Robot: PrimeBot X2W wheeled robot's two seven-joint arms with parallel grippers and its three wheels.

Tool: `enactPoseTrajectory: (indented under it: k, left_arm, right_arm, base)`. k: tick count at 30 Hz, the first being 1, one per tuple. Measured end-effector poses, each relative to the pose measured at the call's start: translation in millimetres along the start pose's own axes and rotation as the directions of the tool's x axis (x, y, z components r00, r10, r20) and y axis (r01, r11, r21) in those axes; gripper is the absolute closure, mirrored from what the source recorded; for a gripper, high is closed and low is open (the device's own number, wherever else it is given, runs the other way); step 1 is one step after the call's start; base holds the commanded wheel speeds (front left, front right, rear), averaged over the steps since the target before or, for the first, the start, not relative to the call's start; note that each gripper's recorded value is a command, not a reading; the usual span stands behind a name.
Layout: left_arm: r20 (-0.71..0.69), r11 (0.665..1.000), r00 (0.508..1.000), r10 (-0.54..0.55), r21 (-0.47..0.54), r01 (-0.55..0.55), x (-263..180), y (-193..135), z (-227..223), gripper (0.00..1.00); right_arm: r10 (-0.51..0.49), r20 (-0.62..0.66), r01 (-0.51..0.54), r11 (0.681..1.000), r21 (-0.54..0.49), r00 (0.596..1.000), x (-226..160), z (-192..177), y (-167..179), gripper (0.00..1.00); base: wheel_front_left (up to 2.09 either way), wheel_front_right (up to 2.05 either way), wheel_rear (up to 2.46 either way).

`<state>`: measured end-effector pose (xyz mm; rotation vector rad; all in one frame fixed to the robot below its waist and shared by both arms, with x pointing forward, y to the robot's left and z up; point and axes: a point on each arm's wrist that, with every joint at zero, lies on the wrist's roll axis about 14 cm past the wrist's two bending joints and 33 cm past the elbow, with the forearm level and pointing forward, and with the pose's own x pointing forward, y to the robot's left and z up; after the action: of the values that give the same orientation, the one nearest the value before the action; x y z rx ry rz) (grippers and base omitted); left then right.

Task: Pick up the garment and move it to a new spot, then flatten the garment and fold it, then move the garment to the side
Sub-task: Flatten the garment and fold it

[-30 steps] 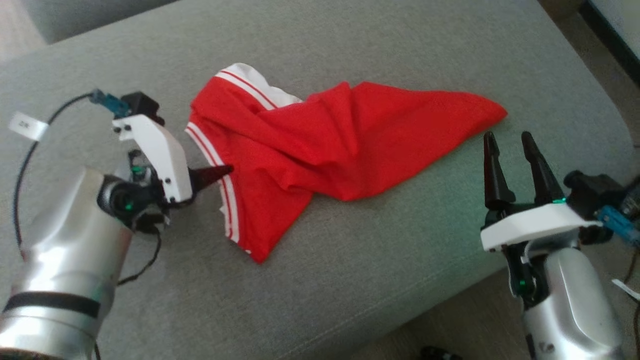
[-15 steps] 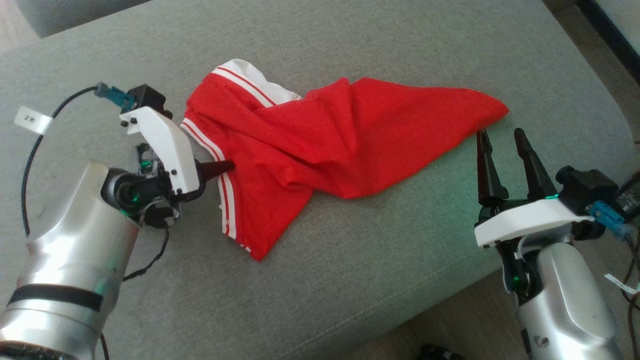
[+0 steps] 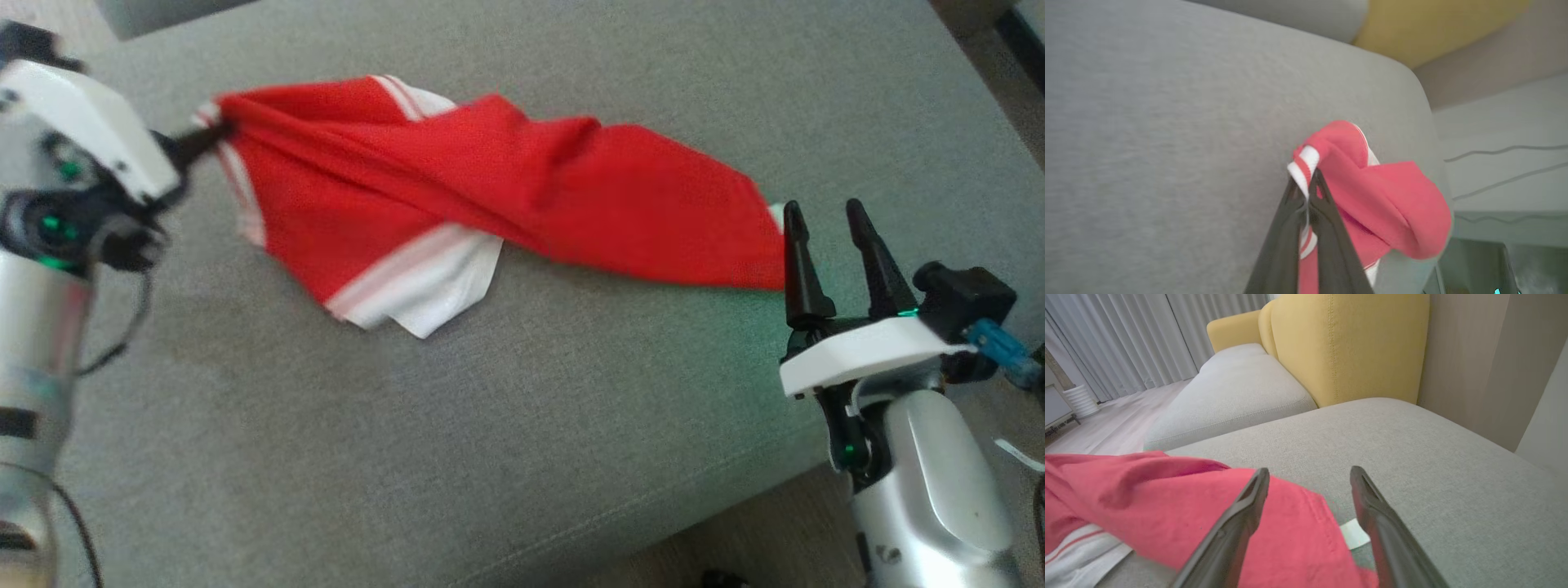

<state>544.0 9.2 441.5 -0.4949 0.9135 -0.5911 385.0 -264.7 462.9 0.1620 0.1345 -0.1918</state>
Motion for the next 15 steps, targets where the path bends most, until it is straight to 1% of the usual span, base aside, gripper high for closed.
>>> enactPoseTrajectory:
  k: [3,6,9,11,12,15]
  left_arm:
    - [0.086,0.997,0.993,0.082,-0.019,-0.080,-2,29,22,1.00]
    - [0.149,0.985,0.974,0.172,-0.029,-0.170,-1,58,39,1.00]
    - [0.239,0.973,0.943,0.231,-0.062,-0.223,1,77,58,1.00]
    - [0.272,0.966,0.927,0.258,-0.068,-0.249,4,85,65,1.00]
    - [0.276,0.964,0.924,0.265,-0.079,-0.253,5,87,65,0.00]
    - [0.262,0.965,0.928,0.264,-0.070,-0.255,6,87,57,0.00]
  right_arm:
    - [0.001,-0.026,-0.001,1.000,-0.007,1.000,2,-7,1,0.00]
    - [-0.012,-0.046,0.011,1.000,-0.015,0.999,4,-14,-3,0.00]
    - [-0.029,-0.064,0.028,0.999,-0.020,0.998,3,-20,-9,0.00]
    - [-0.040,-0.072,0.039,0.999,-0.024,0.997,2,-22,-13,0.00]
    - [-0.044,-0.073,0.042,0.999,-0.025,0.996,2,-23,-14,0.00]
    - [-0.043,-0.067,0.041,0.999,-0.023,0.997,2,-21,-14,0.00]
  base:
    - [0.00,0.00,0.00]
    - [0.00,0.00,0.00]
    - [0.00,0.00,0.00]
    - [0.00,0.00,0.00]
    - [0.00,0.00,0.00]
    - [0.00,0.00,0.00]
